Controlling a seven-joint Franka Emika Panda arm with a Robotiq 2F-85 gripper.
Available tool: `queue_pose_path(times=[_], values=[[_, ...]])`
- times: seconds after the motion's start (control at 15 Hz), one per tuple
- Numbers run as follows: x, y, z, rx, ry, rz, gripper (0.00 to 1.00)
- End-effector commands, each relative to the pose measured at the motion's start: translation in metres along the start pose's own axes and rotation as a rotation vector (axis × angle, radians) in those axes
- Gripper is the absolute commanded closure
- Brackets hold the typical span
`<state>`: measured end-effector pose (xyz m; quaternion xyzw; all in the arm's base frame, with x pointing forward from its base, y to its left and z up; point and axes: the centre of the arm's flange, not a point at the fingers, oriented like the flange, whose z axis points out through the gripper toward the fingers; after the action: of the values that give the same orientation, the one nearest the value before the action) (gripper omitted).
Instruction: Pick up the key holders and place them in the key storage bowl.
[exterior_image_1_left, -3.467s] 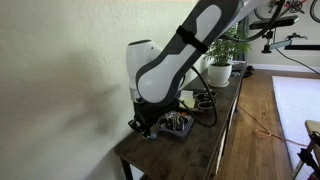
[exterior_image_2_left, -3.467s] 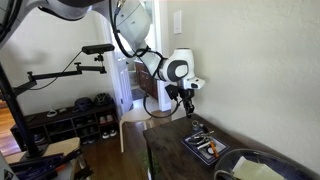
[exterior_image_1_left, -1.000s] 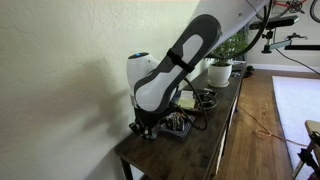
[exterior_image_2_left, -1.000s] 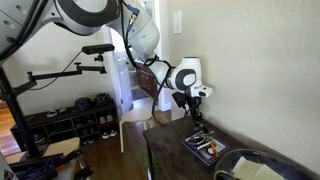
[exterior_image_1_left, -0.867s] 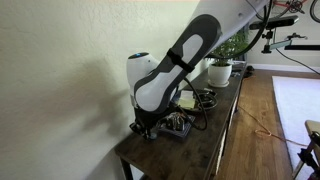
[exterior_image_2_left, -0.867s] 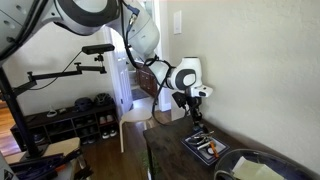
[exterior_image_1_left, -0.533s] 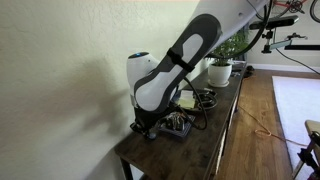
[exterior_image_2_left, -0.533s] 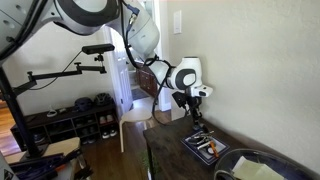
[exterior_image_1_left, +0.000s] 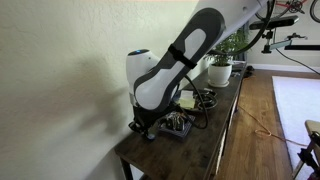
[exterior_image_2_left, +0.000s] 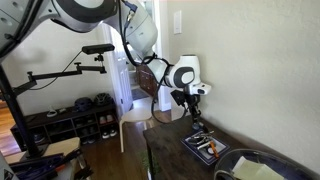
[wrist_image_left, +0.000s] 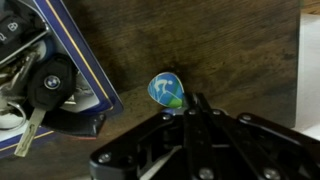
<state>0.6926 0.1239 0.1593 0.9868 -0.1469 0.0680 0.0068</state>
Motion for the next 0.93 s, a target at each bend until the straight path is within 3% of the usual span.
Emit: queue_pose_path(times=[0.0, 0.87], values=[[-0.027, 0.008, -0.036, 0.028, 0.025, -0.024, 0.95], [-0.043, 0.018, -0.111, 0.058, 0.11, -0.016, 0.95]])
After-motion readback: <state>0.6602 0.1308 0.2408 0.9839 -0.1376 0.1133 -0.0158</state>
